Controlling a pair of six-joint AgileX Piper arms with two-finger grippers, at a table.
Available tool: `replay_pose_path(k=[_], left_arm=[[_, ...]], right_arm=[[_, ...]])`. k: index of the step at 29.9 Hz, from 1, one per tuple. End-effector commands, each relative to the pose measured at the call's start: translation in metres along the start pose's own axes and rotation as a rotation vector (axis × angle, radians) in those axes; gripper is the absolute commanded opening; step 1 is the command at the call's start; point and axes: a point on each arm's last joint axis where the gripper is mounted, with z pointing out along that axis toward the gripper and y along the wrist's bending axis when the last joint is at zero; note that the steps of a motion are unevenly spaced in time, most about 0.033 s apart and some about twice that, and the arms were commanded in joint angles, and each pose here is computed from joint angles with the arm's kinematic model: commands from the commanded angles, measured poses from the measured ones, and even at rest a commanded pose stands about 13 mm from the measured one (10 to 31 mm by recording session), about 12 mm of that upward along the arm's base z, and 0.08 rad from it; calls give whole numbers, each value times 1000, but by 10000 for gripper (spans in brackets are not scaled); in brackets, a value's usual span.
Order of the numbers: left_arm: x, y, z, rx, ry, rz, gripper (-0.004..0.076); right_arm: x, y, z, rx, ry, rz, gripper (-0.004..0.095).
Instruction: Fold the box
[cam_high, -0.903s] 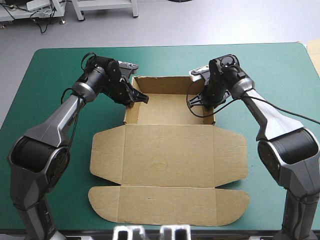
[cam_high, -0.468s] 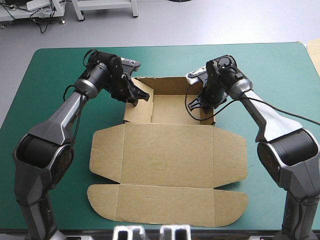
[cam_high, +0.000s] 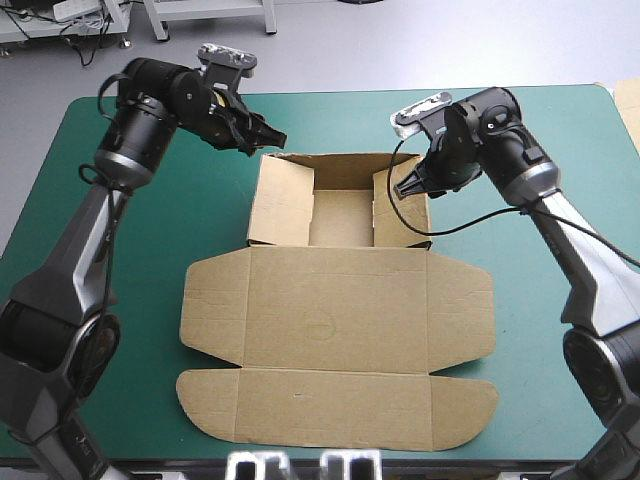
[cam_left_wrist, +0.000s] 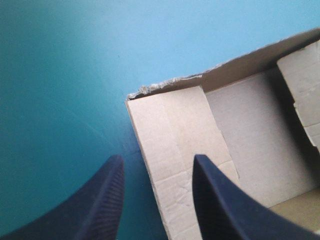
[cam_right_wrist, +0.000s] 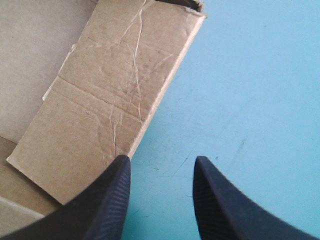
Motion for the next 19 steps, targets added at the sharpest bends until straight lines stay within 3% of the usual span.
replay_pose_path(k=[1, 6, 11, 14, 19], left_arm=[[4, -3, -73, 10, -119, -6, 319], [11, -6, -115, 29, -205, -7, 317], [27, -13, -162, 104, -297, 12, 298], [43, -14, -182, 107, -320, 61, 217], [88, -14, -190, 99, -263, 97, -7]], right_arm=[[7, -10, -52, 37, -106, 21, 388], [13, -12, -75, 28, -160, 36, 378], [18, -6, -91, -61, -204, 96, 374], [18, -6, -91, -57, -203, 95, 374], [13, -6, -76, -41, -167, 142, 374]])
